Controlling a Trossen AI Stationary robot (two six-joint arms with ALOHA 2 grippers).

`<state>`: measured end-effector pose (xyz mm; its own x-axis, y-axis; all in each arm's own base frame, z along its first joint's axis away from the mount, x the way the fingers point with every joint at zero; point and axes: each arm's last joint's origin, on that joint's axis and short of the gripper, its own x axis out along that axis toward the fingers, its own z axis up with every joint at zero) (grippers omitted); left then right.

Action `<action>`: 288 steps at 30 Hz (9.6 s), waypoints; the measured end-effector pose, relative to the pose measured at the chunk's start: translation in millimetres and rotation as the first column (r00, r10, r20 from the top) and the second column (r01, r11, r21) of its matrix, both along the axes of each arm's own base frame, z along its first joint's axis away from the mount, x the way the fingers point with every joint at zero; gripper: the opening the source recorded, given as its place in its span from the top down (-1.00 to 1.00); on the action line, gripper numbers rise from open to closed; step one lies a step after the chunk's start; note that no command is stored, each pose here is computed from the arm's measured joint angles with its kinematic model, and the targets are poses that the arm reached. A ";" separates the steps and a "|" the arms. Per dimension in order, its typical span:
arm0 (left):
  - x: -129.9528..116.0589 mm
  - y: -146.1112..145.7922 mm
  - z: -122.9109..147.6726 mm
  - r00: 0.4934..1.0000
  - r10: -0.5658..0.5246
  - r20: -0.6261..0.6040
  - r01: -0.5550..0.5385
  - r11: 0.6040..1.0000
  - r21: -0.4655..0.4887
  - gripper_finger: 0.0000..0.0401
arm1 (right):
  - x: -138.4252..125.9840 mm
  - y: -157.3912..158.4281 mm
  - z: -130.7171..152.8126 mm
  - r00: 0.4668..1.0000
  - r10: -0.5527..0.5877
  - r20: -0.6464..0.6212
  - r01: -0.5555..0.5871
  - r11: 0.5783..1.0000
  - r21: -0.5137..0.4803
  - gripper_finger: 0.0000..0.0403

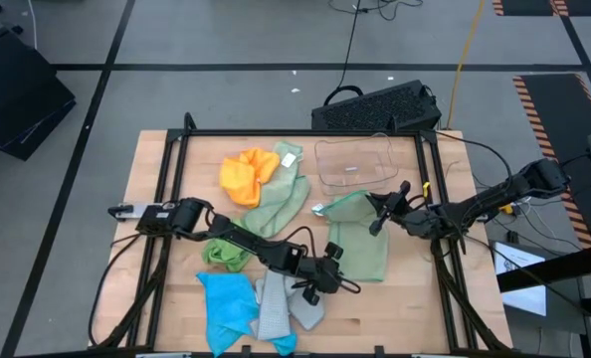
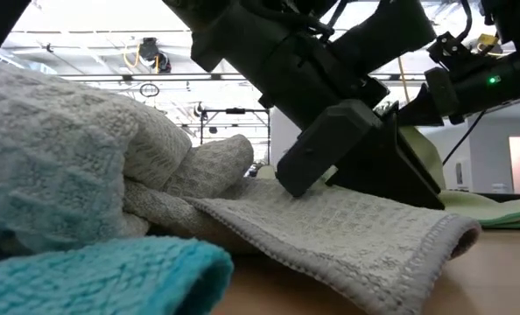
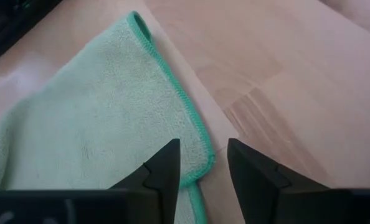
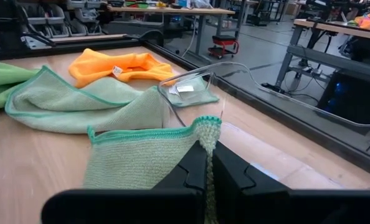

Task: Fold microfiber towels
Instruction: Fold the bottom light green microfiber towel

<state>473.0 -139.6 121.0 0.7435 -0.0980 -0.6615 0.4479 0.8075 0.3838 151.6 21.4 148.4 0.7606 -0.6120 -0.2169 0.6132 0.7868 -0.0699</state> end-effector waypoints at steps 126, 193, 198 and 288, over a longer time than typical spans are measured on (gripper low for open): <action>-28.8 1.4 9.6 0.938 0.142 -0.315 -0.218 0.951 -0.218 0.60 | 0.4 13.3 -2.4 0.982 0.159 0.102 -0.179 0.956 0.233 0.98; -28.8 96.2 62.8 0.639 0.732 -0.237 -0.752 0.528 -0.395 -0.35 | -14.2 23.7 9.6 0.964 0.229 0.138 -0.253 0.947 0.196 0.98; -30.3 101.1 61.4 0.601 0.755 -0.264 -0.781 0.483 -0.396 0.02 | -14.2 23.7 9.6 0.964 0.231 0.134 -0.254 0.948 0.190 0.98; -39.5 155.4 62.2 0.903 0.330 -0.274 -0.429 0.677 -0.598 0.94 | -12.5 25.8 13.8 0.941 0.323 0.099 -0.332 0.938 0.100 0.98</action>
<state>433.6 15.8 183.2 0.7218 -0.2559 -0.6431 0.0535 0.9470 -0.3168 139.2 47.1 162.3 0.9325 -0.3006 -0.2003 0.3197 0.9449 0.0706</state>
